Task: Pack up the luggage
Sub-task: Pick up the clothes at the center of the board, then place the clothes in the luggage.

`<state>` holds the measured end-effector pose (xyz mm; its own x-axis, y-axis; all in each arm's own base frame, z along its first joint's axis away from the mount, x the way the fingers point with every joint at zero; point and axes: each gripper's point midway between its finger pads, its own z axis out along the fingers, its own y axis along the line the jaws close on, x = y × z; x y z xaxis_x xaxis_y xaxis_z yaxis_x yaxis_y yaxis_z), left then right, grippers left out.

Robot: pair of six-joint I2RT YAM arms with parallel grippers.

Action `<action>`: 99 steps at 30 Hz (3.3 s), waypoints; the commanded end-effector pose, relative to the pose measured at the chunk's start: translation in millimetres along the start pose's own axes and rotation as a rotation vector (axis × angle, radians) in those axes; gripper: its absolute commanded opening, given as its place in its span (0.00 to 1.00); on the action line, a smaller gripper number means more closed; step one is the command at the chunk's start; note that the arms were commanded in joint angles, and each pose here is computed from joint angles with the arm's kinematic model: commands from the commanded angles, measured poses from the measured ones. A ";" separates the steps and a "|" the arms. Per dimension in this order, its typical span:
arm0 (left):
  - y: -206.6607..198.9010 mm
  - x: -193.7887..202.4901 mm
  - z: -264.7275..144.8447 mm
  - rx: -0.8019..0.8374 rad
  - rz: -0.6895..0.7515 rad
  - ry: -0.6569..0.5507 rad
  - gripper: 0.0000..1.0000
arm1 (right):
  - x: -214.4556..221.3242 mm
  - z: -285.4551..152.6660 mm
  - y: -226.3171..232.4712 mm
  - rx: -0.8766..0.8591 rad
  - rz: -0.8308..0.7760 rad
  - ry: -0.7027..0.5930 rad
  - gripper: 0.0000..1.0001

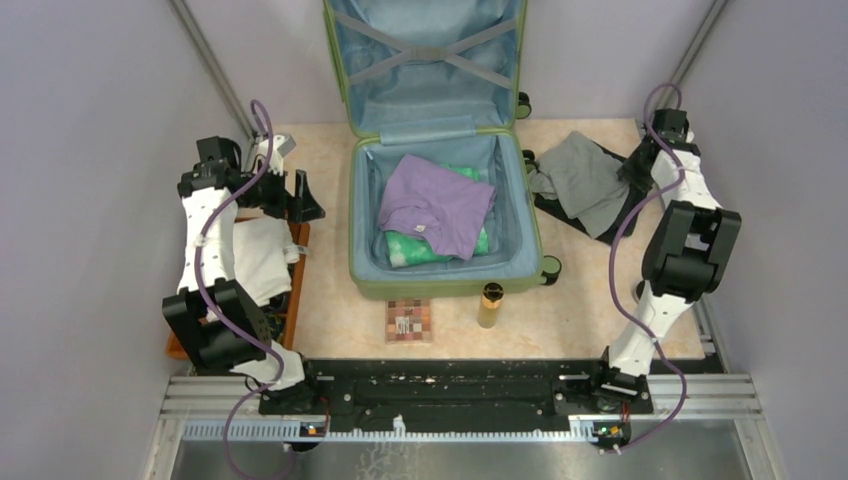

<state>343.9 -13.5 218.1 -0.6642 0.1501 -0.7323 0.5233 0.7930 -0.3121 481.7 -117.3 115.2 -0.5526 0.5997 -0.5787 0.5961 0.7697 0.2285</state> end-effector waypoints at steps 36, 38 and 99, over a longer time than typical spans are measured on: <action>4.4 -7.5 1.8 -0.004 0.054 -0.026 0.98 | -52.0 -55.1 62.0 -0.177 -0.043 -0.168 0.00; 3.3 -9.8 0.3 -0.004 0.056 -0.030 0.98 | -56.6 -76.8 75.4 -0.213 -0.060 -0.204 0.00; -108.6 -36.8 175.0 0.259 0.153 0.121 0.98 | 193.7 -141.6 239.6 -0.468 -0.437 0.010 0.09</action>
<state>380.3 -187.7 164.9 -0.6162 0.4104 -0.6722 0.7485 0.5708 -0.3376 434.1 227.3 150.3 -0.7434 0.1886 -0.6417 -0.0016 0.9589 0.2838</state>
